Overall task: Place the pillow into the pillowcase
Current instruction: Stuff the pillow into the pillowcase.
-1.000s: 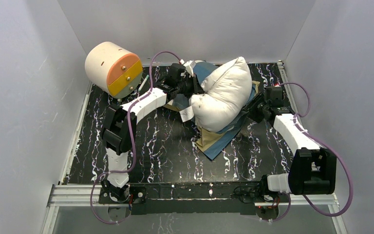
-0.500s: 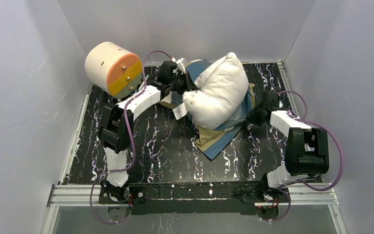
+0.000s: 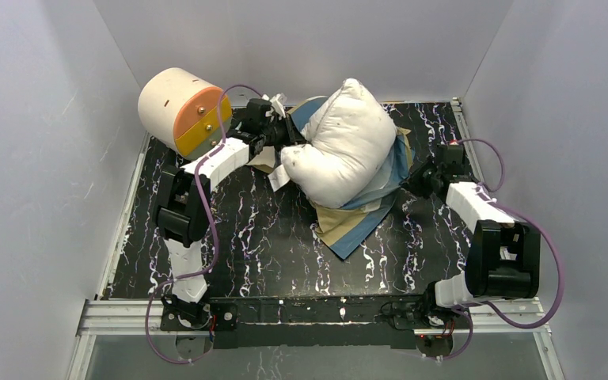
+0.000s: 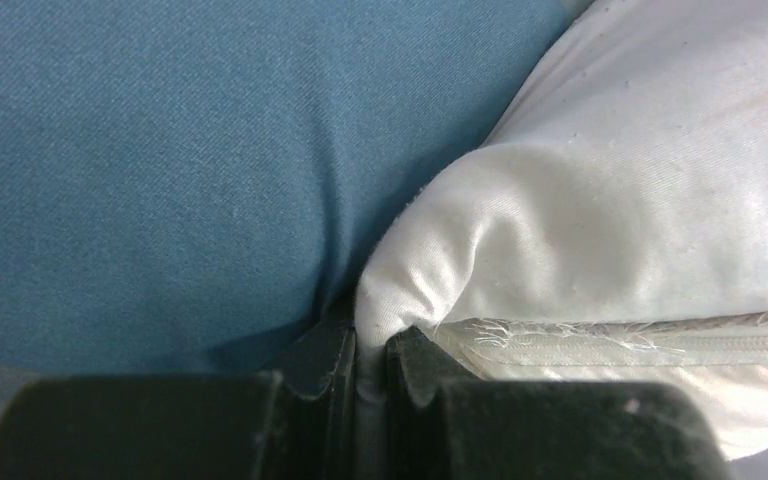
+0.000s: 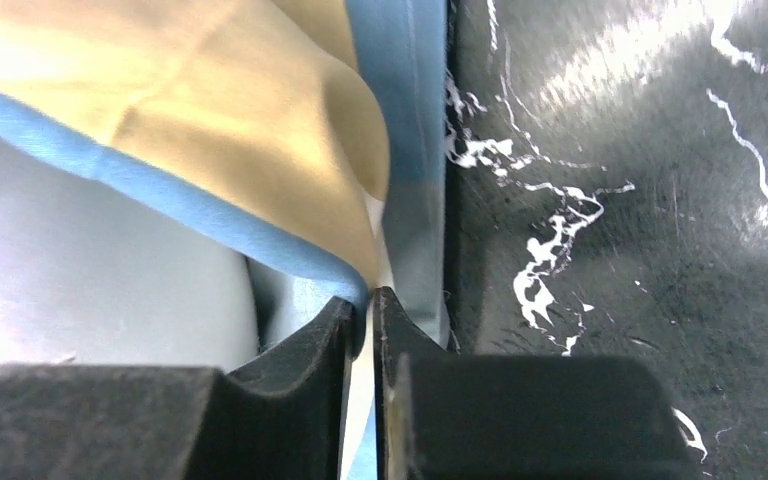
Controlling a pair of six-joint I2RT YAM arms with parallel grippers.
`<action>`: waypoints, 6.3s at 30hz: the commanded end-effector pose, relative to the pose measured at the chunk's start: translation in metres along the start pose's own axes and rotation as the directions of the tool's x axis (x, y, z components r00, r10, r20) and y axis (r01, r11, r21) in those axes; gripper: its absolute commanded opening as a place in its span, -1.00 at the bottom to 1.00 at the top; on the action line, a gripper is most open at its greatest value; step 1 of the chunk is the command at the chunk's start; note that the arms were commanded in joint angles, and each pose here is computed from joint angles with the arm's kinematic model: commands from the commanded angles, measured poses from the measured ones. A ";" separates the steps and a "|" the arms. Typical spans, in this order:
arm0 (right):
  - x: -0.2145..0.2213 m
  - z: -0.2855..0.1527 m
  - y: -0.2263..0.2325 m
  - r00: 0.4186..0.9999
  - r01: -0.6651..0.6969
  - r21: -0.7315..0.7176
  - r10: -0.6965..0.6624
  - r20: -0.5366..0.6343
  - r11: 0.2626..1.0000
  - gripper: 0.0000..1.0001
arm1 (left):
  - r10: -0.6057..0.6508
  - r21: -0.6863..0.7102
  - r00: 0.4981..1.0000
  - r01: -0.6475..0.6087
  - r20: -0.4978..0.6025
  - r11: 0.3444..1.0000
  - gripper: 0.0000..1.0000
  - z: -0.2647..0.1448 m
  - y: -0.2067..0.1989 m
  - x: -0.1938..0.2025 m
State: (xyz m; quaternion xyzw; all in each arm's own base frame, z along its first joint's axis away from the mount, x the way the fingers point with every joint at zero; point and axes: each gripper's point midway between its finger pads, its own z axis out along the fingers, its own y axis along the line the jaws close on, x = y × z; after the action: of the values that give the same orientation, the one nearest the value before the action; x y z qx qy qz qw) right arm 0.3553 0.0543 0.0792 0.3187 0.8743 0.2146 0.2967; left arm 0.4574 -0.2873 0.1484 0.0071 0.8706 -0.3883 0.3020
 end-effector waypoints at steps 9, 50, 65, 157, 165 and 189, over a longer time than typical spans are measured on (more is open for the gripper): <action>-0.010 -0.039 0.062 0.995 0.088 -0.012 -0.087 0.054 0.996 -0.32 | -0.128 -0.456 0.987 0.069 -0.100 0.887 -1.00 -0.005 0.156 0.069; 0.007 0.041 0.036 0.983 0.149 0.449 -0.180 0.028 0.881 -0.49 | -0.109 -0.422 0.989 0.056 -0.104 0.905 -1.00 -0.007 0.141 0.078; -0.015 -0.015 0.121 0.957 0.253 -0.167 -0.220 0.191 0.953 -0.97 | -0.102 -0.432 0.989 0.044 -0.111 0.901 -1.00 -0.009 0.141 0.085; 0.039 -0.213 0.303 0.809 0.507 -0.846 -0.430 0.401 0.166 -0.97 | 0.191 -0.568 0.973 -0.233 -0.132 0.790 -1.00 -0.036 0.084 0.148; 0.032 -0.155 0.264 0.845 0.508 -0.686 -0.457 0.279 0.521 -0.97 | 0.278 -0.452 0.959 -0.275 -0.061 0.848 -0.63 -0.050 0.000 0.135; 0.025 -0.174 0.254 0.714 0.579 -0.773 -0.619 0.326 0.260 -0.97 | 0.502 0.083 0.741 -0.593 0.447 0.801 0.73 -0.161 -0.226 -0.054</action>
State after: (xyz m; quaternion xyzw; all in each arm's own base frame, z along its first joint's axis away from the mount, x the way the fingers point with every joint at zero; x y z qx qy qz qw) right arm 0.3541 0.2029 0.3047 -0.1465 0.7632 0.4501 0.4399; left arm 0.3623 -0.3212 0.3754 0.2105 0.7372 -0.2951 0.5702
